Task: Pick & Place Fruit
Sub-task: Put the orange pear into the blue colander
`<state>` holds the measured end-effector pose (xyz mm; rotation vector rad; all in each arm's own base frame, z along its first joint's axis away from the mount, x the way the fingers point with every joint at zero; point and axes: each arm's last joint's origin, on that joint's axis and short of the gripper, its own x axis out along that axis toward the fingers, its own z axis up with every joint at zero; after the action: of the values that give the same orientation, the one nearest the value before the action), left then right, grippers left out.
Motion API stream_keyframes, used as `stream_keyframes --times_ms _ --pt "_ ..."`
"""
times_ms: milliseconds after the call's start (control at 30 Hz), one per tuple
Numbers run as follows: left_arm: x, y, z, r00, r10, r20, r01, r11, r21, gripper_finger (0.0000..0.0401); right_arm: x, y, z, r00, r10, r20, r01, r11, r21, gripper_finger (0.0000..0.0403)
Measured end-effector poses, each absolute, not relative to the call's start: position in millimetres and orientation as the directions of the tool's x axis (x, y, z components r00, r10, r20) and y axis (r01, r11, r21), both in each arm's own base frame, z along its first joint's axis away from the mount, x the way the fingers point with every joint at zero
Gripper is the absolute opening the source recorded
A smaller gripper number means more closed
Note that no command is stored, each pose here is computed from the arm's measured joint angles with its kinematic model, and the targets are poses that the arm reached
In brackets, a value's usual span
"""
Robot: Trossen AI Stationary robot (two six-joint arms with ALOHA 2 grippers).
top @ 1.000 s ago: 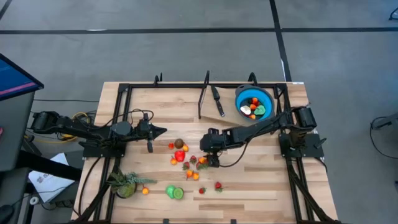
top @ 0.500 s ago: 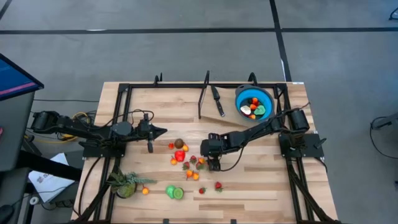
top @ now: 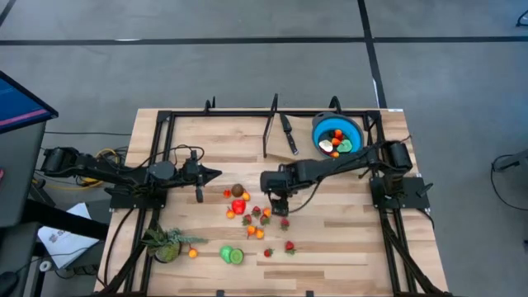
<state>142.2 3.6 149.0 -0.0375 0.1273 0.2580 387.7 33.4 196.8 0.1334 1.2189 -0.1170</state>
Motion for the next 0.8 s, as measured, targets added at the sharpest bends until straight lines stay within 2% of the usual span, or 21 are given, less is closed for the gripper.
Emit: stream_keyframes --times_ms 167,300,533,800 --pt "142.2 3.6 149.0 0.959 0.252 -0.13 -0.257 0.966 -0.021 0.0001 384.6 15.3 208.9 0.263 -0.037 -0.964 0.356 0.932 0.061 0.0265" --pt "142.2 3.6 149.0 0.959 0.252 -0.13 -0.257 0.966 -0.021 0.0001 380.2 0.3 205.5 0.202 -0.047 -0.978 0.523 0.85 0.067 0.0265" --pt "142.2 3.6 149.0 0.959 0.252 -0.13 -0.257 0.966 -0.021 0.0001 370.1 -13.1 189.7 0.122 -0.052 -0.991 0.802 0.593 0.068 0.0265" --pt "142.2 3.6 149.0 0.959 0.252 -0.13 -0.257 0.966 -0.019 0.0001 371.8 -9.1 189.0 0.142 -0.063 -0.988 0.924 0.367 0.11 0.0265"
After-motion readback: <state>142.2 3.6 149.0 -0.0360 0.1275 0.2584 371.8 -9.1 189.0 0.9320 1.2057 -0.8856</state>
